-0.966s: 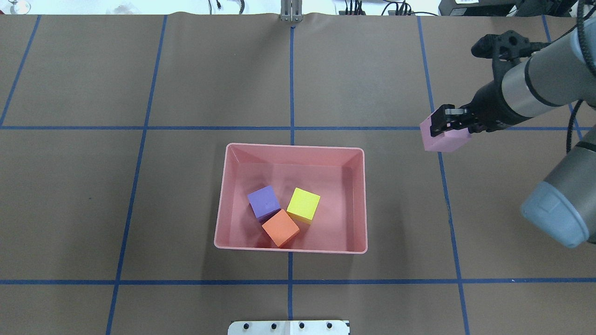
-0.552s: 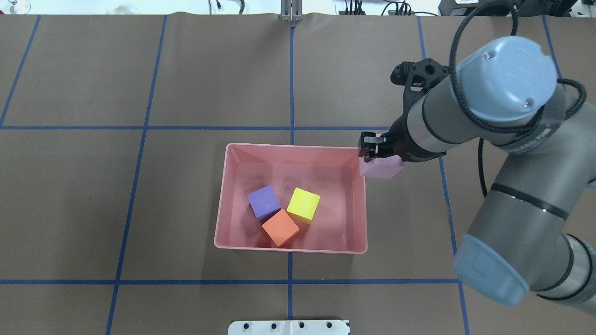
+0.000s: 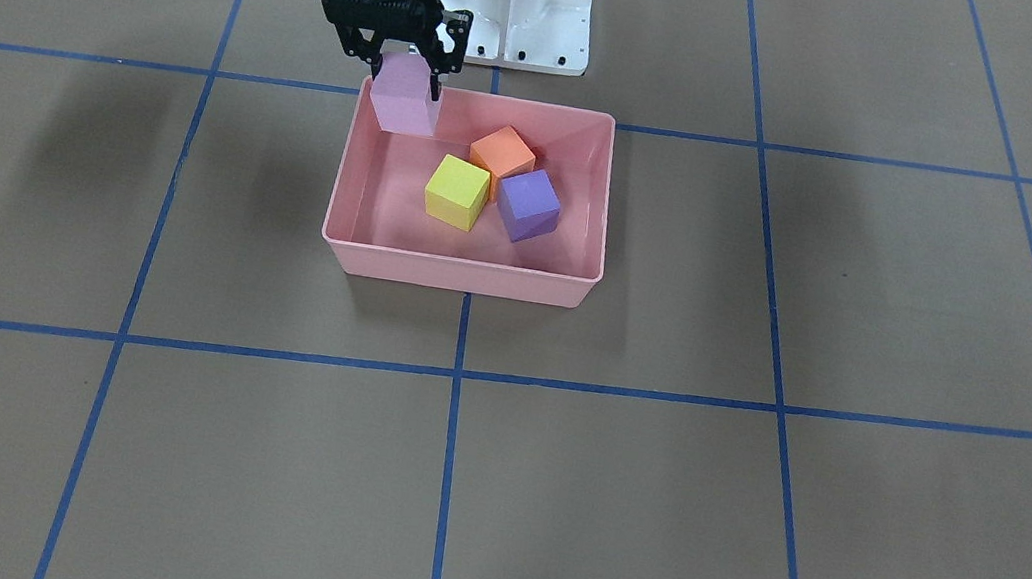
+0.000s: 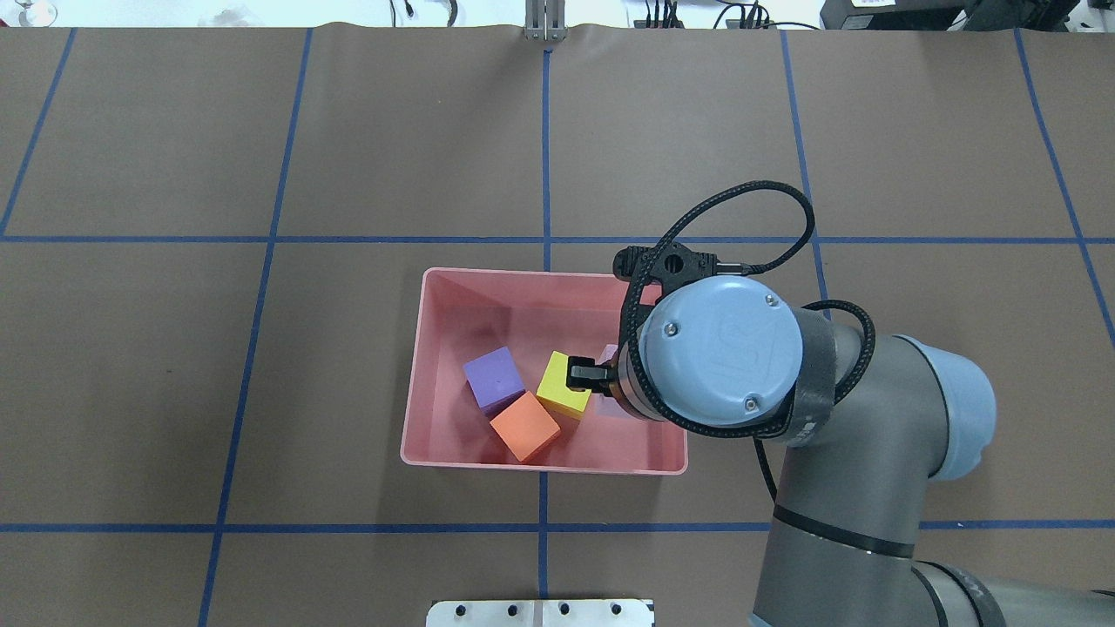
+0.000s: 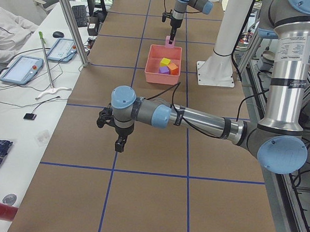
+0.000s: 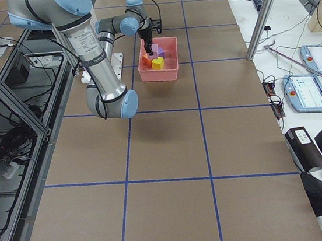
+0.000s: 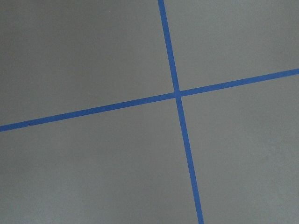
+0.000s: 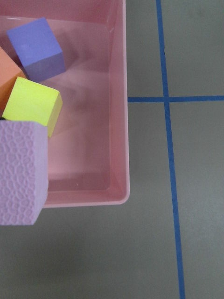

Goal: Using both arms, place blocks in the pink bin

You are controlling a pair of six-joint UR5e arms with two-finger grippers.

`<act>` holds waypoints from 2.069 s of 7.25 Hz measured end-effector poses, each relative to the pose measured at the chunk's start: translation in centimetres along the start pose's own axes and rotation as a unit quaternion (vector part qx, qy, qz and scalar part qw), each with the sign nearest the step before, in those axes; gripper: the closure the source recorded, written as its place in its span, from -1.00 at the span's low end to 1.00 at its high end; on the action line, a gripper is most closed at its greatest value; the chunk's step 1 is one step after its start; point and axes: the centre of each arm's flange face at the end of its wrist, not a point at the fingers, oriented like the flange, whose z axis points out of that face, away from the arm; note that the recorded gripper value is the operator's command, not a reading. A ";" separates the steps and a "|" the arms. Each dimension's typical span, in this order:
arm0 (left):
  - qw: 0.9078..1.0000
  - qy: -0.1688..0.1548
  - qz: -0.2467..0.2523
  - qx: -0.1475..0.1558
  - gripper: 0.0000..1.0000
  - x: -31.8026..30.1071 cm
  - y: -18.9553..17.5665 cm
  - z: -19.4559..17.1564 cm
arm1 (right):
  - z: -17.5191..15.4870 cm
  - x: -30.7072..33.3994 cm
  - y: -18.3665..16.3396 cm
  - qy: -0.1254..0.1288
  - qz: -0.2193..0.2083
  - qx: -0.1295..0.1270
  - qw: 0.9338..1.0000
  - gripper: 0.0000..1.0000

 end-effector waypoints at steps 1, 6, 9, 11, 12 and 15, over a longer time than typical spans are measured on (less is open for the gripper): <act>1.000 0.000 0.000 0.000 -1.00 0.0 0.0 0.0 | 0.2 -0.2 0.5 0.006 0.003 0.002 1.000 -1.00; 1.000 -0.002 -0.011 -0.011 -1.00 -1.1 1.5 0.9 | -4.5 6.5 -12.3 -0.003 -0.042 -0.007 0.999 -1.00; 0.999 -0.003 -0.040 -0.021 -1.00 -3.3 3.8 1.2 | -7.4 19.3 -24.9 0.003 -0.116 -0.028 0.993 -1.00; 0.998 -0.006 -0.058 -0.019 -1.00 -5.4 6.2 0.8 | -7.0 30.0 -31.8 0.025 -0.170 -0.046 0.984 -1.00; 0.999 -0.005 -0.047 -0.016 -1.00 -6.4 7.3 0.4 | -6.8 35.2 -34.2 0.033 -0.191 -0.056 0.979 -1.00; 1.000 0.014 -0.011 -0.012 -1.00 -7.3 9.5 -0.1 | -6.2 50.0 -37.1 0.040 -0.227 -0.086 0.969 -1.00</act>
